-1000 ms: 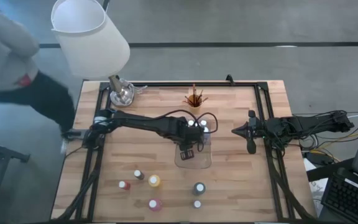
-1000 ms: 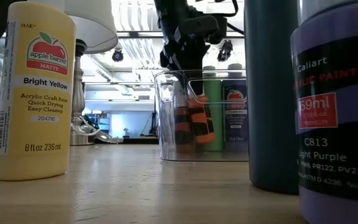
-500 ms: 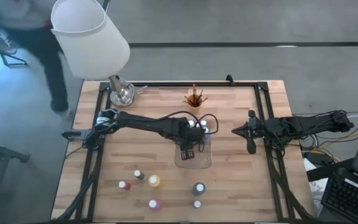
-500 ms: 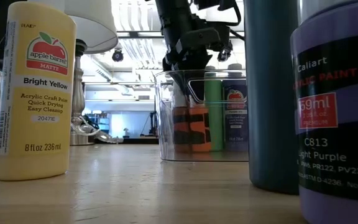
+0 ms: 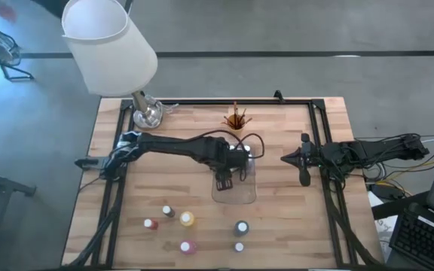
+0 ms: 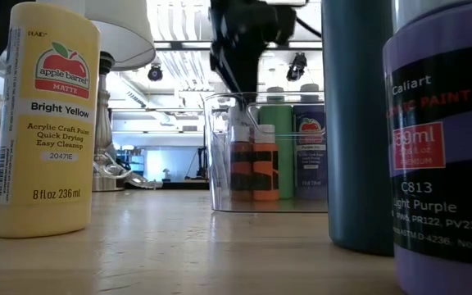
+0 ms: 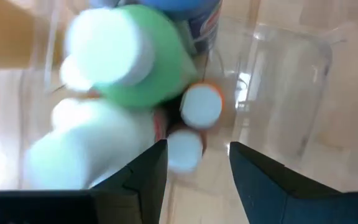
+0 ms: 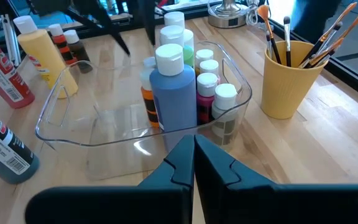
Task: Pick & Place Paint Supplies
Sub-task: Put the large dark green paint bottle into the transparent bin
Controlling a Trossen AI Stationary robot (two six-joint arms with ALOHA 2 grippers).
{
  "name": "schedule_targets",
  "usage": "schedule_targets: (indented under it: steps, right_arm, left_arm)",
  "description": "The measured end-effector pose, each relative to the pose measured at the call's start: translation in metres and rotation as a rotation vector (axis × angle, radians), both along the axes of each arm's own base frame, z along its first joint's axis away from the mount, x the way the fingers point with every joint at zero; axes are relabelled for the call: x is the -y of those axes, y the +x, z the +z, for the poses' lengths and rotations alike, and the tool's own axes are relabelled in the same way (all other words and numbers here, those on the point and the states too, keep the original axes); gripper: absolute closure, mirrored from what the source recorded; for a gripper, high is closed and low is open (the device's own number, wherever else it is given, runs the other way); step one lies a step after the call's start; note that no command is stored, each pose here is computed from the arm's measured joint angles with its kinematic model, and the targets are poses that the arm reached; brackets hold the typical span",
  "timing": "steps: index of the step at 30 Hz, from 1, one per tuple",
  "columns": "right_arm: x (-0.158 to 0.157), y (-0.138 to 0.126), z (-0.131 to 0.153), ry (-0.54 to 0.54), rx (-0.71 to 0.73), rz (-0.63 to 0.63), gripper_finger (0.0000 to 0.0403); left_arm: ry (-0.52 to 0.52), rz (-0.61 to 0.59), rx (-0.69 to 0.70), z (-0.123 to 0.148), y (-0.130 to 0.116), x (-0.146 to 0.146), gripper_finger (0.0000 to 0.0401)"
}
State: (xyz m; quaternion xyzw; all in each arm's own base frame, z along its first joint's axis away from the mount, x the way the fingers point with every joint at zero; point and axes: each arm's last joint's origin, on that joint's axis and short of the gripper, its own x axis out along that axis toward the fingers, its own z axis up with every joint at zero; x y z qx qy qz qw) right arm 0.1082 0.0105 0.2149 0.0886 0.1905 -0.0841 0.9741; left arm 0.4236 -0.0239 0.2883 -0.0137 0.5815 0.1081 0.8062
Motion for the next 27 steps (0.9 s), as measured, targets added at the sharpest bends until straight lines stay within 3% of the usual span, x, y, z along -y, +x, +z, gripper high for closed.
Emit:
schedule_targets:
  steps: [7,13,27]
  right_arm:
    - [0.0,0.0,0.0,0.0,0.0,0.0,0.0394]
    - [0.0,0.0,0.0,0.0,0.0,0.0,0.0394]
    - [0.0,0.0,0.0,0.0,0.0,0.0,0.0394]
  left_arm:
    - [-0.017,0.042,0.002,0.049,-0.017,0.008,0.0225]
    - [-0.018,0.0,0.055,0.081,-0.038,0.027,0.0225]
    - [0.236,0.02,0.236,0.117,-0.1,0.078,0.0225]
